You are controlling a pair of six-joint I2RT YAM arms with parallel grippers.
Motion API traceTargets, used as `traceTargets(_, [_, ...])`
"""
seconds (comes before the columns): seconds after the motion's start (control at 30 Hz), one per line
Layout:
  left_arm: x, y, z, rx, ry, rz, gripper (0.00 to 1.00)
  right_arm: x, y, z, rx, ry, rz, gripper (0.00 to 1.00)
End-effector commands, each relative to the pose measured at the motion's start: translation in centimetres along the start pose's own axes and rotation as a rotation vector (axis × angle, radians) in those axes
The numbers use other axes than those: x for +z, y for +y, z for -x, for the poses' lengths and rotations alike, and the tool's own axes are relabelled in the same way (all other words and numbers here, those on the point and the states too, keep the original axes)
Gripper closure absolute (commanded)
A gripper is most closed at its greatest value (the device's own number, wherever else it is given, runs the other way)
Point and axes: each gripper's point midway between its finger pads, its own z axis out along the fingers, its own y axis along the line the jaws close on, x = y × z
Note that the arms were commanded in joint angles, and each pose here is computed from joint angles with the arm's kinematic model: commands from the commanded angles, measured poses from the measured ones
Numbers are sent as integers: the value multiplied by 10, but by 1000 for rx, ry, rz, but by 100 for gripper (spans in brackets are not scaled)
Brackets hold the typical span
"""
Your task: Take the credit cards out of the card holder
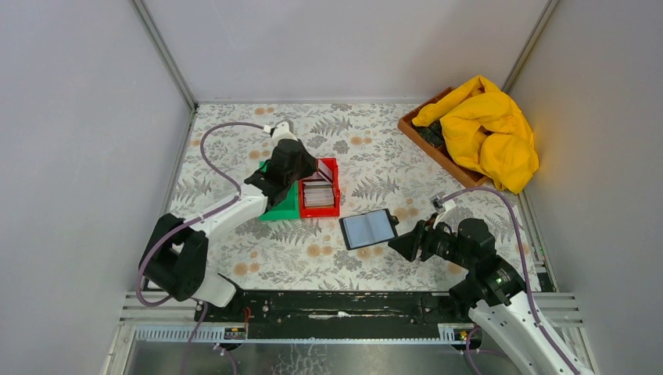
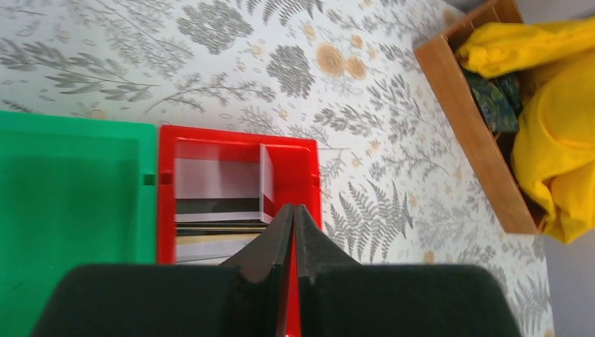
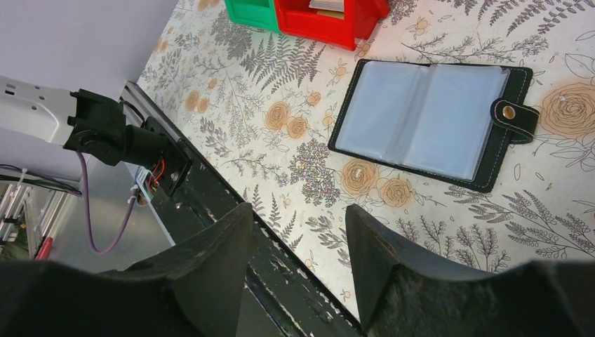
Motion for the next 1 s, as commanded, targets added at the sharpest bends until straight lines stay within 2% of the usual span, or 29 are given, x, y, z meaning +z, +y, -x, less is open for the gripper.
traceTargets(0.0, [4,-29,-8,75,37,-81,100,1,4,10,-29,-36,15,41])
traceTargets(0.27, [34,-34,-36,93,122,-95,100,1,4,10,-30,-35,17,41])
traceTargets(0.5, [52,-7,-55,112,184,6,100,1,4,10,-30,-35,17,41])
traceTargets(0.97, [67,51,-76,75,232,143,100,1,4,10,-28,-37,19,41])
